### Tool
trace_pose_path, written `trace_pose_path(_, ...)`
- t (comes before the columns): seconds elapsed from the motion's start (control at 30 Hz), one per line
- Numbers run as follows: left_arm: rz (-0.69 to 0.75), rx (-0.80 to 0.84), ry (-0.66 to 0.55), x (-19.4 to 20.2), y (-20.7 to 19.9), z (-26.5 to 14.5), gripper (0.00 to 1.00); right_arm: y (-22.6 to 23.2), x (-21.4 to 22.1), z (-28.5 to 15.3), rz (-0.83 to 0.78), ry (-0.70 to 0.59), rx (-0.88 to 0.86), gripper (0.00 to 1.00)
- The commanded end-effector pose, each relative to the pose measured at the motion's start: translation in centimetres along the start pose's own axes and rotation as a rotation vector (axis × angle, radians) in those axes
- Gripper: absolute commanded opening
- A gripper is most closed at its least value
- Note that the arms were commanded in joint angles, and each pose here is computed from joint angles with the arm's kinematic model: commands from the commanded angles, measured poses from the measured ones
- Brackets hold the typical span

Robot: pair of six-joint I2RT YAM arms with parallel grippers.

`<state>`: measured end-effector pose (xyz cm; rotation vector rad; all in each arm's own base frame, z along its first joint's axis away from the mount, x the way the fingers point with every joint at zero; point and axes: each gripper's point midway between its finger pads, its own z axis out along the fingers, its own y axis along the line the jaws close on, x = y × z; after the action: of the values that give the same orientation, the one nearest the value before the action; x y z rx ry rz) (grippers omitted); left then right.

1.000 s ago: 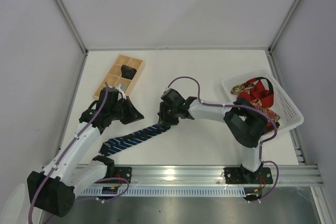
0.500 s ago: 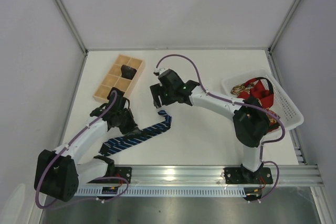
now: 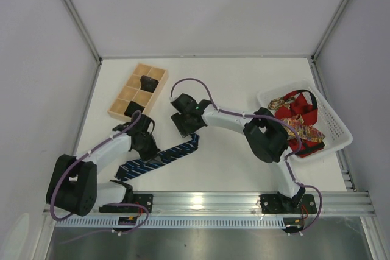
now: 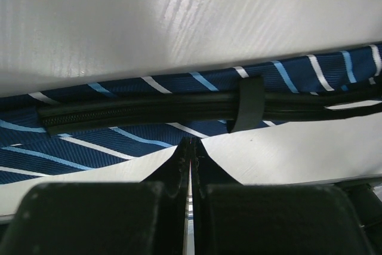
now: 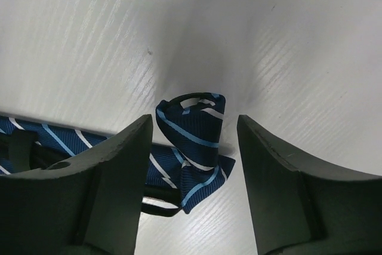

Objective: Roll the ties
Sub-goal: Flatten the tie

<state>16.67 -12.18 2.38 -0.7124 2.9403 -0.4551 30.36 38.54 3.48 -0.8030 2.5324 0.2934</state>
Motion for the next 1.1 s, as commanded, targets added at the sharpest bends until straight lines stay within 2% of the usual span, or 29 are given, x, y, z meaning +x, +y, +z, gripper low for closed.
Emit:
trace_pose_path(0.0,-0.028,-0.013,-0.004,-0.3,0.2,0.5,0.01,-0.1,-1.9,-0.6,-0.021,-0.055,0.058,0.63)
trace_pose_path(0.07,-0.033,-0.023,-0.003,-0.2,0.5,0.7,0.00,-0.3,-1.9,-0.4,-0.019,-0.056,0.074,0.58)
trace_pose_path(0.17,-0.040,-0.021,-0.005,-0.4,0.4,0.9,0.00,-0.4,-2.4,-0.4,-0.011,-0.082,0.085,0.44)
trace_pose_path(0.27,-0.043,-0.027,-0.001,-0.4,0.5,1.2,0.00,-1.0,-2.2,-0.2,-0.002,-0.082,0.112,0.28)
trace_pose_path(0.3,-0.042,-0.033,0.002,-0.4,0.5,1.3,0.00,-1.4,-2.2,-0.4,0.007,-0.088,0.119,0.19)
trace_pose_path(0.43,-0.044,-0.048,-0.009,-0.5,0.9,1.6,0.00,-2.1,-2.6,-2.2,0.110,-0.189,0.067,0.17)
trace_pose_path(0.47,-0.044,-0.048,-0.012,-0.6,1.0,1.7,0.01,-1.8,-4.7,-4.3,0.140,-0.292,0.021,0.17)
trace_pose_path(0.5,-0.045,-0.046,-0.013,-0.6,1.0,1.8,0.01,-2.5,-2.4,-3.8,0.156,-0.269,0.013,0.17)
trace_pose_path(0.7,-0.054,-0.045,0.015,0.0,1.3,2.6,0.00,-5.1,-1.6,-7.7,0.300,-0.473,-0.097,0.24)
trace_pose_path(0.73,-0.053,-0.042,0.013,0.0,1.3,2.6,0.01,-6.3,0.8,-7.0,0.331,-0.443,-0.079,0.26)
trace_pose_path(0.77,-0.052,-0.036,0.019,0.1,1.3,2.7,0.01,-6.8,1.0,-7.3,0.368,-0.463,-0.082,0.28)
trace_pose_path(0.83,-0.049,-0.027,0.018,0.1,1.2,2.7,0.00,-7.7,3.3,-7.4,0.414,-0.452,-0.077,0.38)
trace_pose_path(0.87,-0.035,-0.015,0.012,0.0,1.0,2.6,0.00,-8.0,3.8,-7.5,0.455,-0.452,-0.085,0.54)
trace_pose_path(0.93,-0.014,0.007,0.004,-0.3,0.5,2.4,0.01,-8.3,5.8,-7.7,0.494,-0.438,-0.076,0.66)
trace_pose_path(1.07,0.039,0.065,-0.014,-0.8,-0.8,1.5,0.00,-8.3,7.9,-9.5,0.540,-0.458,-0.071,0.69)
